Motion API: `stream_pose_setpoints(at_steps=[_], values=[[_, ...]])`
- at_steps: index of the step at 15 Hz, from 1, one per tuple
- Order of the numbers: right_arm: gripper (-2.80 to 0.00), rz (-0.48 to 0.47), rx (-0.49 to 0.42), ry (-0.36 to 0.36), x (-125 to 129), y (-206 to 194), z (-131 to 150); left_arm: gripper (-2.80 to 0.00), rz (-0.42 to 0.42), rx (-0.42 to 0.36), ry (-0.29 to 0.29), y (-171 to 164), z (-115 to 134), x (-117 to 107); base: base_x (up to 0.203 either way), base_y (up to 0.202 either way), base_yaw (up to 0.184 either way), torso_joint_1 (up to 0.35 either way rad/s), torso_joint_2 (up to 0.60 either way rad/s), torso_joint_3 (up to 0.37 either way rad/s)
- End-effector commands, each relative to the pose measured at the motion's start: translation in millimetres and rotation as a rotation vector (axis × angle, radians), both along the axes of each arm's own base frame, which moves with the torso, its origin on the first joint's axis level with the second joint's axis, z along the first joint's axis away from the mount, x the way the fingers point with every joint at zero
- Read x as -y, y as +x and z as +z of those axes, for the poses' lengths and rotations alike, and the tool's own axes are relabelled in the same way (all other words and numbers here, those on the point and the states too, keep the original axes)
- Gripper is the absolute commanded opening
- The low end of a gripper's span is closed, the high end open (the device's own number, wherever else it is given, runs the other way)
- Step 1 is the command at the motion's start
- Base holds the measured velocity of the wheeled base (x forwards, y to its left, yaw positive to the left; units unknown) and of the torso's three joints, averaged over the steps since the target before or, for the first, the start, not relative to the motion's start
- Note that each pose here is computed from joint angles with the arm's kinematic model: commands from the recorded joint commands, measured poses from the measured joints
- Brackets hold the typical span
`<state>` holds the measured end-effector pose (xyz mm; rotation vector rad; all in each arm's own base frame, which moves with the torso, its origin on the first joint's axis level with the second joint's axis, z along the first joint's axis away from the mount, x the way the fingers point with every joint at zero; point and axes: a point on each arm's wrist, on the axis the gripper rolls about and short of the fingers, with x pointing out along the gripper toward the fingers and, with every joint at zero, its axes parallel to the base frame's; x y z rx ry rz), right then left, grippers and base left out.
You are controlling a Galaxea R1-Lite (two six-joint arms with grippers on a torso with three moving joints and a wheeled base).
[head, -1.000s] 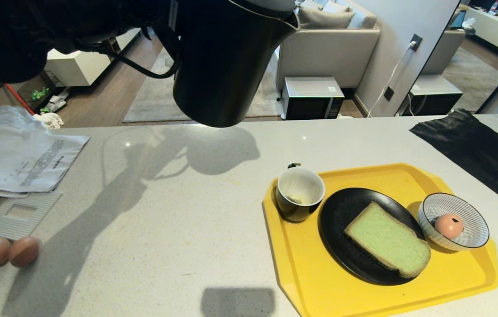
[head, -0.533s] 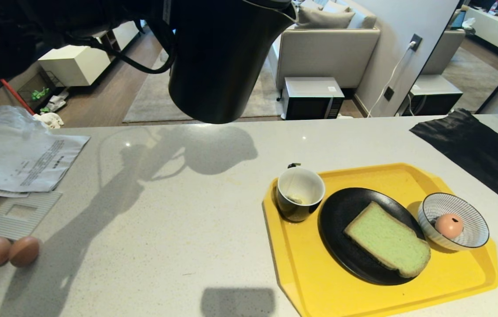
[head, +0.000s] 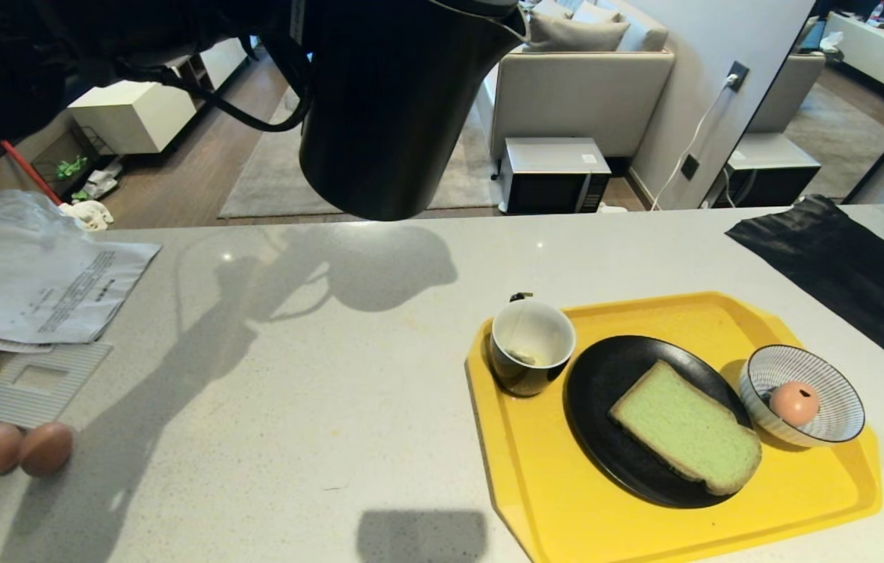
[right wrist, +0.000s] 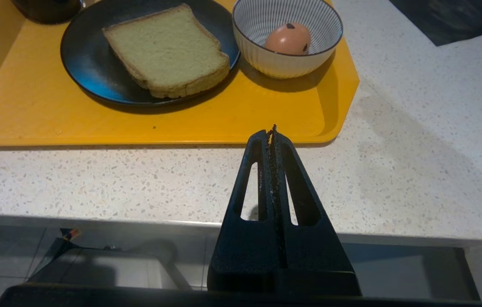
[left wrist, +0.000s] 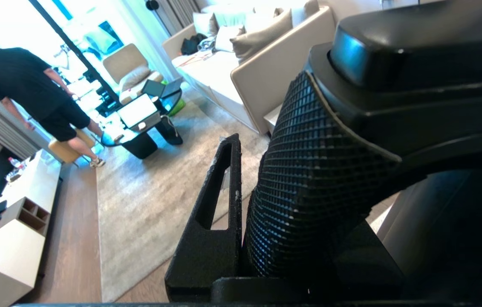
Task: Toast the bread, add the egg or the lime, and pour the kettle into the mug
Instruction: Pour water into a cup
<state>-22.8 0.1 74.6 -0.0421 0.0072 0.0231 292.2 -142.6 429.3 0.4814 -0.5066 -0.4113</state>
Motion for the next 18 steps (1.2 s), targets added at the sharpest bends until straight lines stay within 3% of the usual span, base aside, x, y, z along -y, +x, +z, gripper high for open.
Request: stream_pose_setpoints(at_steps=[1, 13, 18], values=[[-2.80, 0.002, 0.000, -0.002, 0.0, 0.0, 0.1, -2.80, -0.001, 0.001, 0.003, 1.3, -0.9, 0.7, 0.000, 0.000, 0.000, 0.170, -0.33, -0.149], [-2.80, 0.000, -0.002, 0.001, 0.0, 0.1, -0.4, -2.80, -0.005, -0.028, 0.021, 12.9, -11.8, 4.7, 0.000, 0.000, 0.000, 0.167, -0.31, -0.140], [-2.80, 0.000, -0.002, 0.002, 0.0, 0.1, -0.4, -2.80, -0.014, -0.068, 0.098, 39.1, -37.4, 16.7, 0.000, 0.000, 0.000, 0.000, 0.00, 0.000]])
